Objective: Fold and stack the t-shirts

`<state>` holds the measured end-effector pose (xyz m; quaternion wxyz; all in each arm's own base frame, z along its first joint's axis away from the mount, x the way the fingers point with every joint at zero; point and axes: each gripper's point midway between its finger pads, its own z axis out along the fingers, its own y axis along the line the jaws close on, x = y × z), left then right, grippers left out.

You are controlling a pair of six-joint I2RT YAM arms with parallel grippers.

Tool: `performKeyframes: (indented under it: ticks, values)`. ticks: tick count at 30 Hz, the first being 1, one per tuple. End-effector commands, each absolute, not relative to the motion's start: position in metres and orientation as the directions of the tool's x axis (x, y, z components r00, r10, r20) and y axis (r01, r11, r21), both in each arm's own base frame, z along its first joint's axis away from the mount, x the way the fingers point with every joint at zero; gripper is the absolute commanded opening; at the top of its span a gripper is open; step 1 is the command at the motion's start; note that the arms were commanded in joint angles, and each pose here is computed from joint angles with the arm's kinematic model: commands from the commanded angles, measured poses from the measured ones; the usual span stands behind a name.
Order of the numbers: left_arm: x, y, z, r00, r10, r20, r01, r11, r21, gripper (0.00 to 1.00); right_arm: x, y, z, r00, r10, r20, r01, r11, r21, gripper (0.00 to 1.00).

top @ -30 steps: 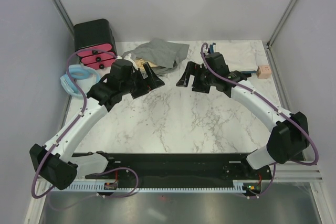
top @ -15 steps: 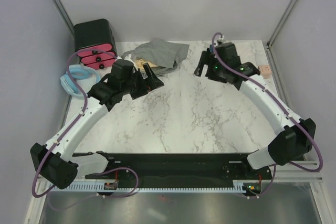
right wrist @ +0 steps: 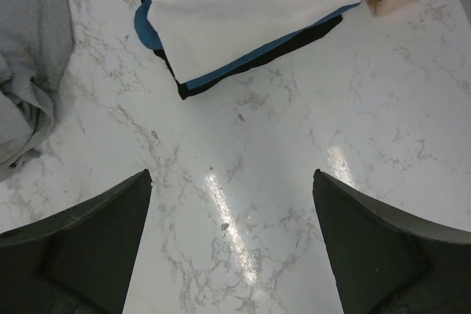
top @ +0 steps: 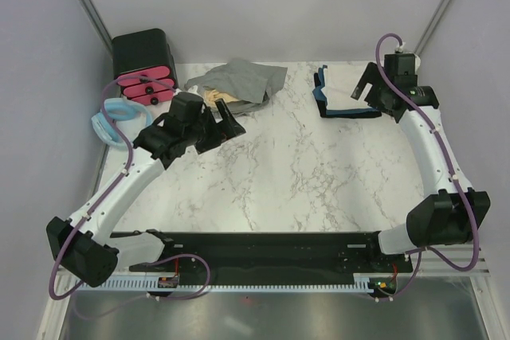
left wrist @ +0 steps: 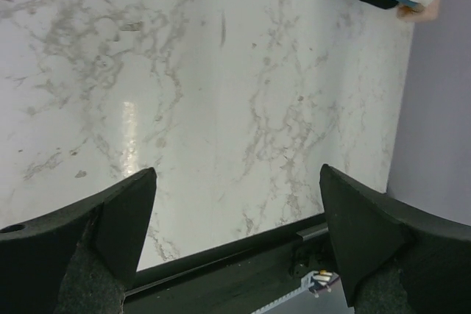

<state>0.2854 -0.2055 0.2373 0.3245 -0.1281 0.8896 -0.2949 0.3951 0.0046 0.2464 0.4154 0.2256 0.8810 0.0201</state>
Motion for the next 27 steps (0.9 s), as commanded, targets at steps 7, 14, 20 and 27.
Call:
performKeyframes:
  ticks: [7,14,20,27]
  values:
    - [0.296,-0.071,0.201,-0.574,-0.664,-0.479,-0.556,0.745,-0.367,0.99,0.37,0.068,0.235,-0.612,0.467,-0.639,0.273,0.882,0.383,0.98]
    - [0.312,-0.006,0.188,-0.551,-0.642,-0.533,-0.693,0.708,-0.136,0.95,0.358,0.083,0.229,-0.639,0.465,-0.613,0.239,0.877,0.416,0.98]
    - [0.326,0.036,0.184,-0.676,-0.502,-0.539,-0.681,0.705,0.198,0.92,0.353,0.101,0.226,-0.676,0.454,-0.58,0.19,0.868,0.458,0.98]
    - [0.348,0.072,0.205,-0.661,-0.416,-0.624,-0.704,0.632,0.324,0.95,0.349,0.108,0.22,-0.702,0.432,-0.565,0.166,0.872,0.46,0.98]
